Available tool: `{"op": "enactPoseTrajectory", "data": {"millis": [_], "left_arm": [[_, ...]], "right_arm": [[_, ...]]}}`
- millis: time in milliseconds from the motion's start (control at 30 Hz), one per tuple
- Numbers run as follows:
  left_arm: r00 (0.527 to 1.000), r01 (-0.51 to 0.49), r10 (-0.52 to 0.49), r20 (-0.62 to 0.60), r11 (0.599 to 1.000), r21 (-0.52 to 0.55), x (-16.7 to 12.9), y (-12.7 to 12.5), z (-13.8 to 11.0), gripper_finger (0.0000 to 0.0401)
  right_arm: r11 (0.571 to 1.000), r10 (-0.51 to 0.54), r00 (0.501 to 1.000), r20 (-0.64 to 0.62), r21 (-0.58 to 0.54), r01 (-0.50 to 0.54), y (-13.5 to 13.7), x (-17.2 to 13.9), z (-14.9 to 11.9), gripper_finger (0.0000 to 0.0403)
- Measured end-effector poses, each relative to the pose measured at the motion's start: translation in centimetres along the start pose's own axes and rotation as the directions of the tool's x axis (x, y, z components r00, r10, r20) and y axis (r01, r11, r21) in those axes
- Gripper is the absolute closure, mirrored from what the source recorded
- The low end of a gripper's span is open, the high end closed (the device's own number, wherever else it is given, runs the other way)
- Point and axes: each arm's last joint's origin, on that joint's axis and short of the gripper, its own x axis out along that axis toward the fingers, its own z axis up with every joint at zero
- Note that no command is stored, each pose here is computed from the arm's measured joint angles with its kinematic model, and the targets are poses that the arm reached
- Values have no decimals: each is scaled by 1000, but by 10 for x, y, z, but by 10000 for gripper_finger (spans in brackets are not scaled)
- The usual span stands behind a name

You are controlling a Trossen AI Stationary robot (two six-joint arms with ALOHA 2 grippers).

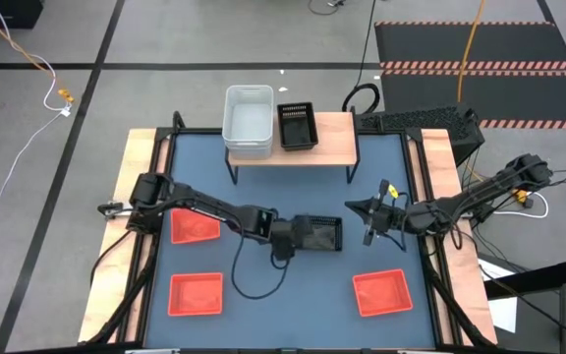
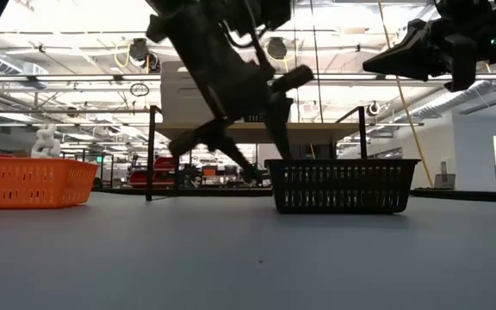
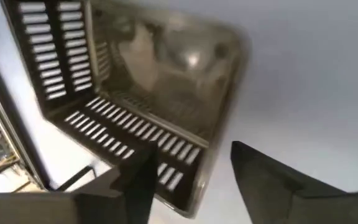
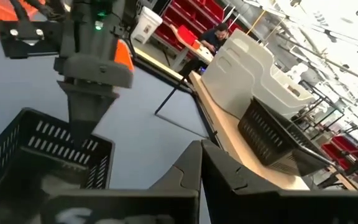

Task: Stack baskets on shelf by color
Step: Stack the black bin on top of the other black bins on the shelf

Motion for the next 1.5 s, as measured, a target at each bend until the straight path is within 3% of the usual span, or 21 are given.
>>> {"op": "enactPoseTrajectory", "data": {"millis": [367, 533, 633, 733, 800, 967, 1033, 1067, 1133, 1200, 1267, 1400, 1500], "left_arm": [[997, 68, -60, 54, 985, -159, 8, -5, -4, 382], [996, 2, 20, 88, 971, -240, -19, 8, 5, 385], [990, -40, 87, 112, 931, -364, -44, 21, 7, 388], [981, -76, 156, 111, 848, -525, -81, 41, -2, 395], [967, -142, 245, 72, 750, -646, -111, 59, -18, 393], [923, -310, 370, -107, 550, -776, -160, 91, -71, 396], [896, -377, 397, -198, 447, -811, -176, 105, -99, 397], [869, -426, 411, -275, 339, -839, -183, 113, -115, 397], [844, -455, 412, -345, 206, -866, -192, 126, -143, 398], [845, -451, 374, -384, 110, -886, -191, 133, -165, 398], [867, -419, 331, -372, 79, -905, -183, 139, -177, 398], [909, -357, 266, -320, 104, -928, -171, 145, -194, 399], [921, -347, 233, -313, 123, -930, -162, 148, -198, 399]], "right_arm": [[999, -3, 1000, 6, 37, 3, 0, 0, 1, 403], [999, -15, 1000, 23, 47, 13, -2, 0, 3, 403], [994, -53, 996, 74, 97, 45, -6, 0, 9, 403], [978, -113, 982, 151, 193, 83, -13, -2, 18, 403], [967, -154, 969, 193, 229, 108, -18, -4, 23, 403], [938, -312, 922, 229, 226, 262, -42, -8, 46, 403], [912, -400, 896, 194, 180, 368, -57, -10, 58, 403], [902, -424, 888, 180, 169, 397, -62, -10, 63, 403], [868, -483, 863, 145, 205, 452, -76, -12, 75, 403], [838, -510, 854, 107, 287, 464, -81, -13, 79, 402], [814, -508, 855, 100, 380, 439, -81, -13, 80, 403], [846, -438, 898, 44, 359, 395, -66, -5, 66, 403], [835, -467, 884, 9, 335, 437, -67, -4, 62, 403]]}}
